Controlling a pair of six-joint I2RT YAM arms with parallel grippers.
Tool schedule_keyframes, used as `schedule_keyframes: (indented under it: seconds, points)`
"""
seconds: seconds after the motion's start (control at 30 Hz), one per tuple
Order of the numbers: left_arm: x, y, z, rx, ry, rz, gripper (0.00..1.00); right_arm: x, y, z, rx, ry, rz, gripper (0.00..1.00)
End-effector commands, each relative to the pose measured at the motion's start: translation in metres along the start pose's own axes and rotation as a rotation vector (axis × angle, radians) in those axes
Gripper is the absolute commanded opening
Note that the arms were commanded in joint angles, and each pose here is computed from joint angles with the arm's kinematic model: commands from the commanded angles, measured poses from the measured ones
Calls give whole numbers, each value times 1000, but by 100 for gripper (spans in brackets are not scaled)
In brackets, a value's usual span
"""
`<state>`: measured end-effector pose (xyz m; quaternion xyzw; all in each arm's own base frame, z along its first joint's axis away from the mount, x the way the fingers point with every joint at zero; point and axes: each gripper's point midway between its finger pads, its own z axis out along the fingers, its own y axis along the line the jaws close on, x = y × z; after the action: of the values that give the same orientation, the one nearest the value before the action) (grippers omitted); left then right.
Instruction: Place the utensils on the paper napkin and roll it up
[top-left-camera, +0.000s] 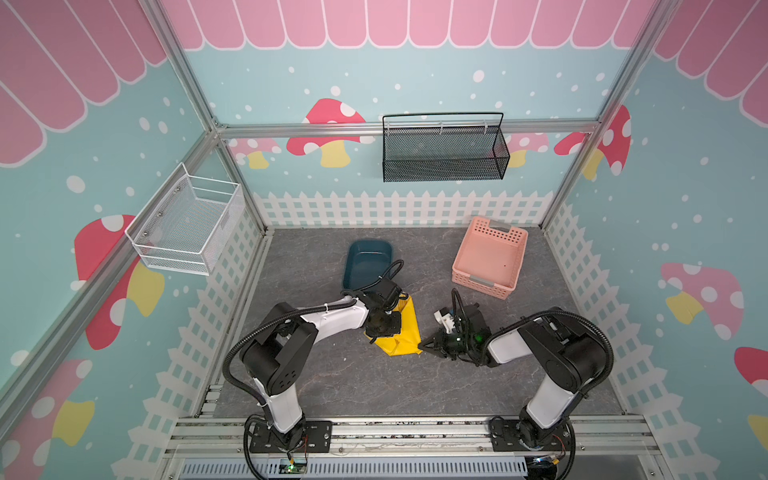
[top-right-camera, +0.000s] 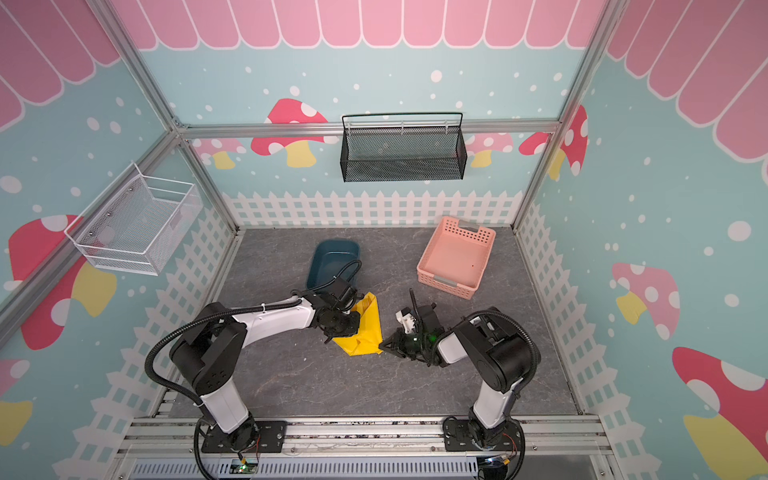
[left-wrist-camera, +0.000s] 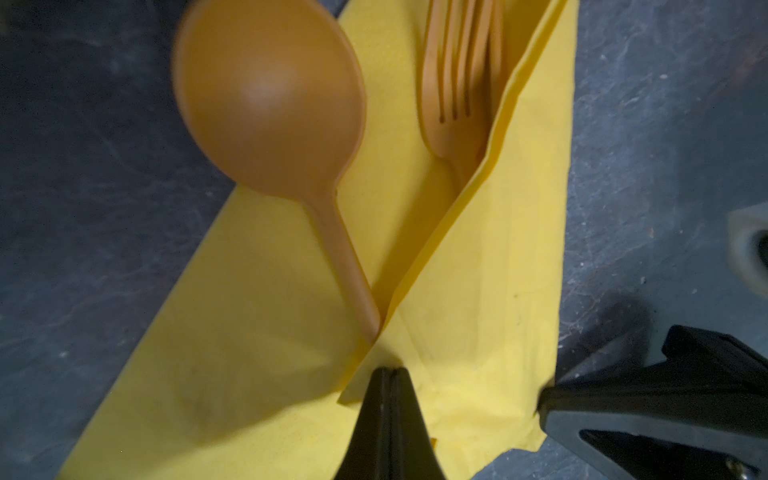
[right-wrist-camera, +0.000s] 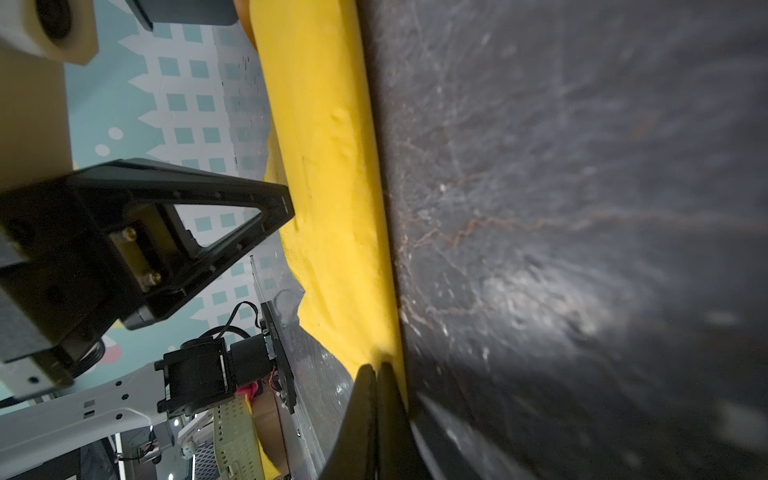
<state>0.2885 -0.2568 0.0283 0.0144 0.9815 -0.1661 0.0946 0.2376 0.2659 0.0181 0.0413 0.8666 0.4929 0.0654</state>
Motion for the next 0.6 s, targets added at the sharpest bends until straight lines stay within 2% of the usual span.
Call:
schedule_keyframes:
  seconds: [0.0,0.57]
  points:
    - [2,11,5,-31,7,-26,0,10,-26,0,89,20,65,5]
    - [2,16,5,-28,-10,-74,0,11,-27,1,91,24,67,5]
